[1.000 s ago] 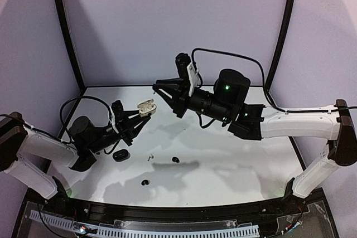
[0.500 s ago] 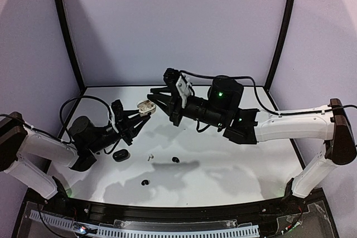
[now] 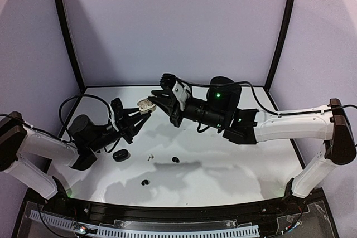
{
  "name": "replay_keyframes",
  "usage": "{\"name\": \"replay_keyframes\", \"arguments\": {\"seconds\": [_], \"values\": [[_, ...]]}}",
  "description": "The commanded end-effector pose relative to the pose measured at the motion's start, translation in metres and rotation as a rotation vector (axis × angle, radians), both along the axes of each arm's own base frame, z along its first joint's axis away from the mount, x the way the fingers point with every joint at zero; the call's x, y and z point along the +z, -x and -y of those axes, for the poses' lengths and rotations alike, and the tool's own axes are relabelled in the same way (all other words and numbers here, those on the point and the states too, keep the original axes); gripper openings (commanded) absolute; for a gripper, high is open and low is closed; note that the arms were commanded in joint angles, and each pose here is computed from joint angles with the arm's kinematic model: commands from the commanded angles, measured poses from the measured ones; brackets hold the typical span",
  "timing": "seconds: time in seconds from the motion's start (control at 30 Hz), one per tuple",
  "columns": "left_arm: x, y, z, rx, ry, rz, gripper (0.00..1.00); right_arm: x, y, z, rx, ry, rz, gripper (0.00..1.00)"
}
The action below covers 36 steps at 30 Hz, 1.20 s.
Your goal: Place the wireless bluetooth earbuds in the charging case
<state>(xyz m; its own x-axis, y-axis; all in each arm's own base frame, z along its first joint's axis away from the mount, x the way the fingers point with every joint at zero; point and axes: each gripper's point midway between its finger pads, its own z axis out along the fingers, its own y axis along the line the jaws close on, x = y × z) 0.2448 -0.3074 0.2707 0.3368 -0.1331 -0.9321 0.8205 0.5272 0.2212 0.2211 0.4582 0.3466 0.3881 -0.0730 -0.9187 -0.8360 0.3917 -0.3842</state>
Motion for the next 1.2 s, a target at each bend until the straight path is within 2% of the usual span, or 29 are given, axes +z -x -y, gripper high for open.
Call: {"name": "replay_keyframes", "arguments": {"seconds": [0.0, 1.17], "values": [[0.028, 0.009, -0.002, -0.02, 0.075, 0.083, 0.01, -0.011, -0.003, -0.003, -0.02, 0.025, 0.012, 0.0], [0.032, 0.011, -0.006, -0.01, 0.084, 0.107, 0.01, -0.036, -0.014, -0.016, -0.051, 0.155, 0.051, 0.0]]}}
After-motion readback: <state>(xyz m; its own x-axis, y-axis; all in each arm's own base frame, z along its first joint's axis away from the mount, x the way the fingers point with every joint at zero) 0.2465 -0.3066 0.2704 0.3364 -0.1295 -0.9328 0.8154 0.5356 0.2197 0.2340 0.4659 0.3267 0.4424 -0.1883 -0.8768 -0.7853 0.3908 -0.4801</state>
